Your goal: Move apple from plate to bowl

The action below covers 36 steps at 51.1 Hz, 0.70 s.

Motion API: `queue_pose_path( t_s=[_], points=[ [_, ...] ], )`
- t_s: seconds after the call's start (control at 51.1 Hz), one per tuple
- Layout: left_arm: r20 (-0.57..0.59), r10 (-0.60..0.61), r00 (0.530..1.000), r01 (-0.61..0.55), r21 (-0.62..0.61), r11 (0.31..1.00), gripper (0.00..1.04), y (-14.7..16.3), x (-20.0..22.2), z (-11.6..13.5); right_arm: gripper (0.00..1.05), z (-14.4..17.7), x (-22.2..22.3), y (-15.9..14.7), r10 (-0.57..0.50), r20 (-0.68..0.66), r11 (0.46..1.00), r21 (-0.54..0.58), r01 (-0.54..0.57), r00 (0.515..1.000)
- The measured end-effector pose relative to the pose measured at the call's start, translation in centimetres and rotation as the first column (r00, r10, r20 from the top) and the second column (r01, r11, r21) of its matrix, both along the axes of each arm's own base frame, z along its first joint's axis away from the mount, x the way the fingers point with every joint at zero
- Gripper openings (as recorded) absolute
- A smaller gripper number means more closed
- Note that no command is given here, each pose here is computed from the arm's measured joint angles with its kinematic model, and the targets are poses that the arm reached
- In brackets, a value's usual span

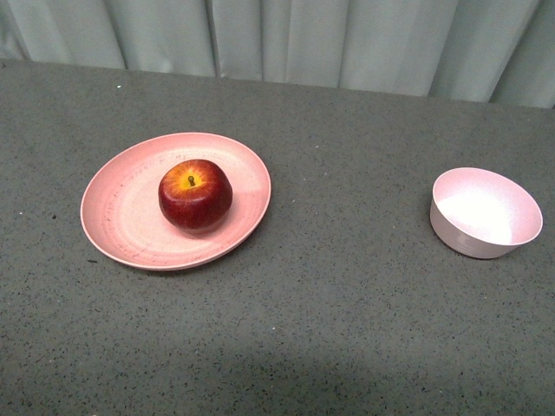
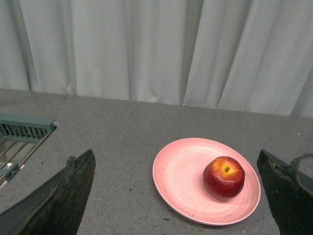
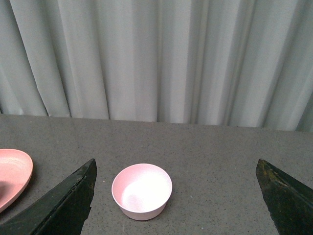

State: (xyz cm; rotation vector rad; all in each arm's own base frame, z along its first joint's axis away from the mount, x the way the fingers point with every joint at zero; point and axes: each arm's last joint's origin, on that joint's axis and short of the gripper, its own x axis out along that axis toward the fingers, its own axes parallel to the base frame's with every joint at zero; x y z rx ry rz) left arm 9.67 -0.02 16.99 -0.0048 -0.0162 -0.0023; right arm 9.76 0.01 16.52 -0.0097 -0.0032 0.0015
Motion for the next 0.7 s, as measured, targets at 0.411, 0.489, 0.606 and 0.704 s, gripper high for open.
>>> queue_pose_path(
  t_s=[0.411,0.489,0.606,0.704],
  points=[
    [0.0,0.0,1.0,0.0,0.0,1.0,0.98,0.0,0.0,0.0,0.95,0.0,0.0,0.0,0.0,0.0,1.0,0.0,0.0,1.0],
    [0.0,0.0,1.0,0.0,0.0,1.0,0.98,0.0,0.0,0.0,0.95,0.0,0.0,0.0,0.0,0.0,1.0,0.0,0.0,1.0],
    [0.0,0.0,1.0,0.0,0.0,1.0,0.98,0.0,0.0,0.0,0.95,0.0,0.0,0.0,0.0,0.0,1.0,0.0,0.0,1.0],
    [0.0,0.0,1.0,0.0,0.0,1.0,0.98,0.0,0.0,0.0,0.95,0.0,0.0,0.0,0.0,0.0,1.0,0.0,0.0,1.0]
  ],
)
